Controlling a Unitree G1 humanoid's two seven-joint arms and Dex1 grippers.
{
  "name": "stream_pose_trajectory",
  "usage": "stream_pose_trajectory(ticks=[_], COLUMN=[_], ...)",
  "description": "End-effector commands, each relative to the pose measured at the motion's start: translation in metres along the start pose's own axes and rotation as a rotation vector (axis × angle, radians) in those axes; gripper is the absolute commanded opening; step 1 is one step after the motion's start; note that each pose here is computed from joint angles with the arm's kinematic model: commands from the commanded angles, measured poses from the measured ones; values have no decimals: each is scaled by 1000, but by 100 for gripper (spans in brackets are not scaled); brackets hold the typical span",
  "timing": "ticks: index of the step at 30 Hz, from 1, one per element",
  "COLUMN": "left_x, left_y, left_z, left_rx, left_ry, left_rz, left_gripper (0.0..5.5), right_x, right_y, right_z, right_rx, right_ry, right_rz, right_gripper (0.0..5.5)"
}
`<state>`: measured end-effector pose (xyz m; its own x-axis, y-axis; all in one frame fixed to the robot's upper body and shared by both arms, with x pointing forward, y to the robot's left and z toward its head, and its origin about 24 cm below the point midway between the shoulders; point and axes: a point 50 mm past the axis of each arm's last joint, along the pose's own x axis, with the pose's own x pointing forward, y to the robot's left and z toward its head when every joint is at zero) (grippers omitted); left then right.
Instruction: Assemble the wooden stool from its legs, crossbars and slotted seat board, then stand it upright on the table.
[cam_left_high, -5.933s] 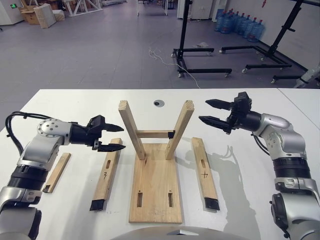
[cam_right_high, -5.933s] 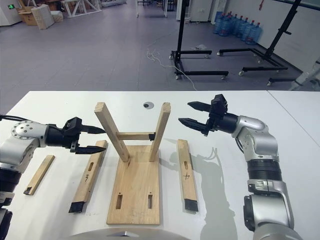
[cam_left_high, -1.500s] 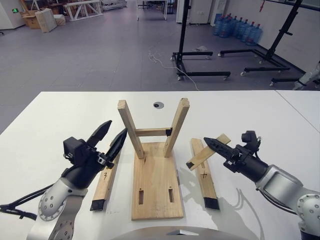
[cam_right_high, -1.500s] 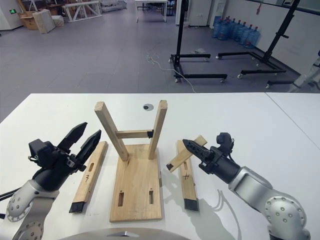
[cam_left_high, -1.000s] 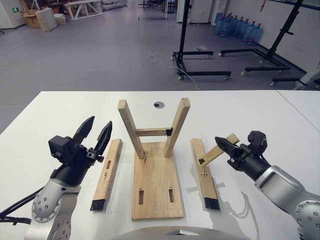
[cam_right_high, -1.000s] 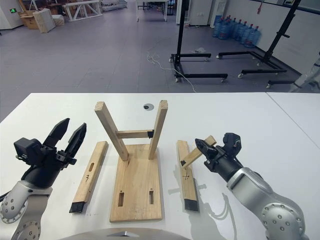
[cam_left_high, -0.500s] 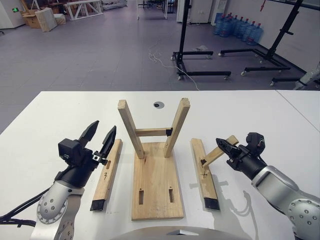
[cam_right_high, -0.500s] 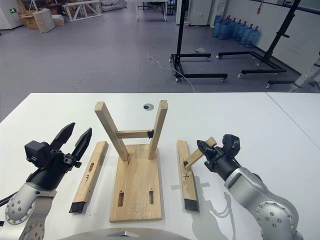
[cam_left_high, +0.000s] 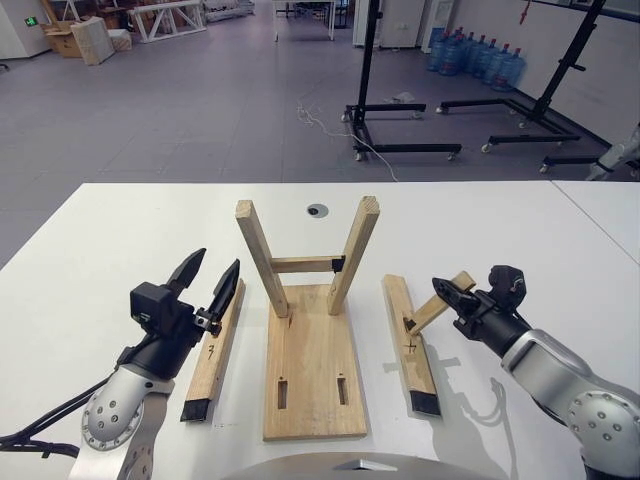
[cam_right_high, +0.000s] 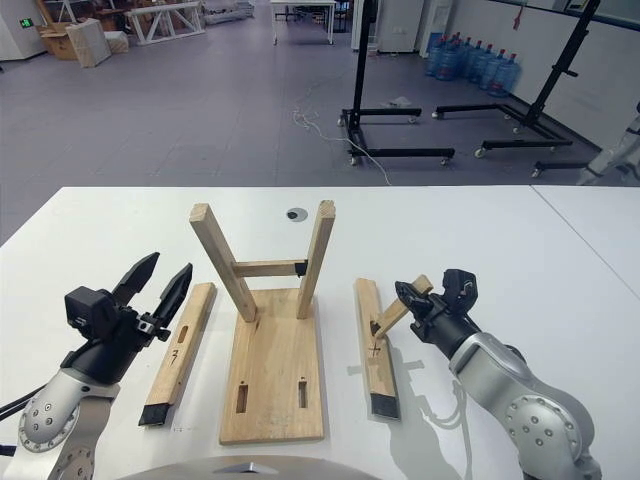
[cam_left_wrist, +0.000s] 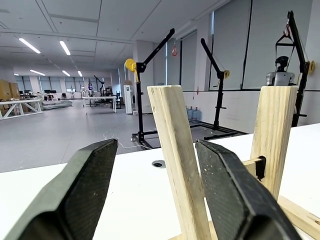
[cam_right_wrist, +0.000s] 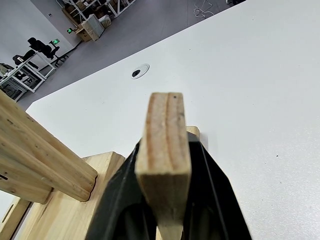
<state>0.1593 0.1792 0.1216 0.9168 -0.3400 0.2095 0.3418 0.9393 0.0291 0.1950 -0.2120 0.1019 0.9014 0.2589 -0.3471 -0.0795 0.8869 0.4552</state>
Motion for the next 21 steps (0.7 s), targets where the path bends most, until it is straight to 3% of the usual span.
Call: stream_pose_trajectory(ticks=[1, 21], left_x=[-1, 1], left_y=[-1, -1], left_z=[-4, -6], left_rx=[10, 34], left_ry=[21, 54], left_rz=[-5, -52], left_gripper=[284, 284], right_x=[-1, -3], right_y=[7, 0], right_z=[4, -7], right_rx=[-18, 9], right_ry=[-1, 18], right_rz=[13, -74], right_gripper=[38, 38])
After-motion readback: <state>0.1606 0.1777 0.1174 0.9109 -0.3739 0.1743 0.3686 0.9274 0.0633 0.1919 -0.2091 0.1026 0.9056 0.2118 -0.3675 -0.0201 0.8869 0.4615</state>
